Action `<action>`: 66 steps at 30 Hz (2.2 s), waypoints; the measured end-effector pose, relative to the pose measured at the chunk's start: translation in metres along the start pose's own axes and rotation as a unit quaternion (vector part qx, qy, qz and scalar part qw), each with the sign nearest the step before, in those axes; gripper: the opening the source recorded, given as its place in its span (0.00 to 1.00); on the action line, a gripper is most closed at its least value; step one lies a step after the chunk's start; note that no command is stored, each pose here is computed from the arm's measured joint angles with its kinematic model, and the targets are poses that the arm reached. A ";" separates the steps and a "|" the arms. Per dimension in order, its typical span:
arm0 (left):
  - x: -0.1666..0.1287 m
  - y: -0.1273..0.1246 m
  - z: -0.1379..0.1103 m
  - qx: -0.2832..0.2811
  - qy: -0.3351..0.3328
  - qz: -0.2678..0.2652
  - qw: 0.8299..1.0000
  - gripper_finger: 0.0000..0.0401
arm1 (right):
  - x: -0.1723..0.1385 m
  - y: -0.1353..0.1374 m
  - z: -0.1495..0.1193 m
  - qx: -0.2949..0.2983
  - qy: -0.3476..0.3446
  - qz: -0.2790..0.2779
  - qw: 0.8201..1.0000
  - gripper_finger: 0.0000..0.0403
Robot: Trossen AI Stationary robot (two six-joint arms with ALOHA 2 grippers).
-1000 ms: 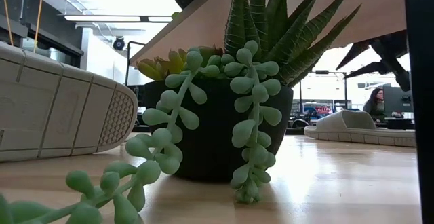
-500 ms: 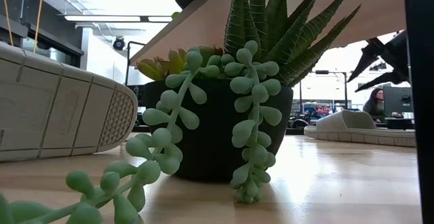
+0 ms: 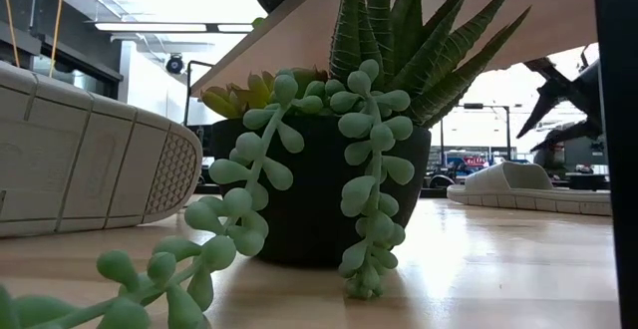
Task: Pick and place slides into the shelf
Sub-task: Put the right gray slide on the shelf
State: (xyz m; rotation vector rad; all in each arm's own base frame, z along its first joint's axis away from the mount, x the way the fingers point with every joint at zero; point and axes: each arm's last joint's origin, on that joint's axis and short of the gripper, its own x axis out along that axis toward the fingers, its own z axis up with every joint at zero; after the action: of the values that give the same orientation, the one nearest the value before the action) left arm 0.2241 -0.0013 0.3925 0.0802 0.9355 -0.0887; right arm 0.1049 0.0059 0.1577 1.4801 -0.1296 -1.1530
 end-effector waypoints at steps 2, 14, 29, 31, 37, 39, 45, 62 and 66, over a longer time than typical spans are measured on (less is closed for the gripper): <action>0.000 0.000 0.000 0.000 0.000 0.000 1.000 0.01 | 0.004 -0.005 -0.002 0.010 0.005 0.005 1.000 0.26; 0.000 0.000 0.000 -0.005 0.002 0.000 1.000 0.01 | 0.017 -0.014 0.002 0.044 -0.023 0.011 0.999 0.26; 0.000 0.000 -0.001 -0.006 0.003 0.000 1.000 0.01 | 0.032 -0.010 0.007 0.078 -0.069 -0.018 0.994 0.26; 0.000 0.000 -0.001 -0.005 0.004 0.000 1.000 0.01 | 0.035 -0.008 0.006 0.084 -0.075 -0.018 0.993 0.26; 0.000 0.000 -0.001 -0.005 0.003 0.000 1.000 0.01 | 0.048 -0.005 0.004 0.103 -0.097 -0.018 0.990 0.26; 0.000 0.000 -0.001 -0.005 0.003 0.000 1.000 0.01 | 0.052 -0.004 0.003 0.106 -0.101 -0.020 0.989 0.26; 0.000 0.000 -0.001 -0.004 0.003 0.000 1.000 0.01 | 0.063 -0.002 -0.001 0.109 -0.096 -0.027 0.989 0.26; 0.000 0.000 -0.001 -0.004 0.004 0.000 1.000 0.01 | 0.069 0.000 -0.005 0.091 -0.105 -0.012 0.990 0.06; 0.000 0.000 -0.001 -0.004 0.004 0.000 1.000 0.01 | 0.070 0.004 -0.006 0.084 -0.101 0.000 0.991 0.01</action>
State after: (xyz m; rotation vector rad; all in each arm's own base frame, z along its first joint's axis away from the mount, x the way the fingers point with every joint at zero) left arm 0.2234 -0.0013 0.3921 0.0730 0.9434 -0.0854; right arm 0.1459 -0.0365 0.1202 1.5073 -0.3734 -1.3169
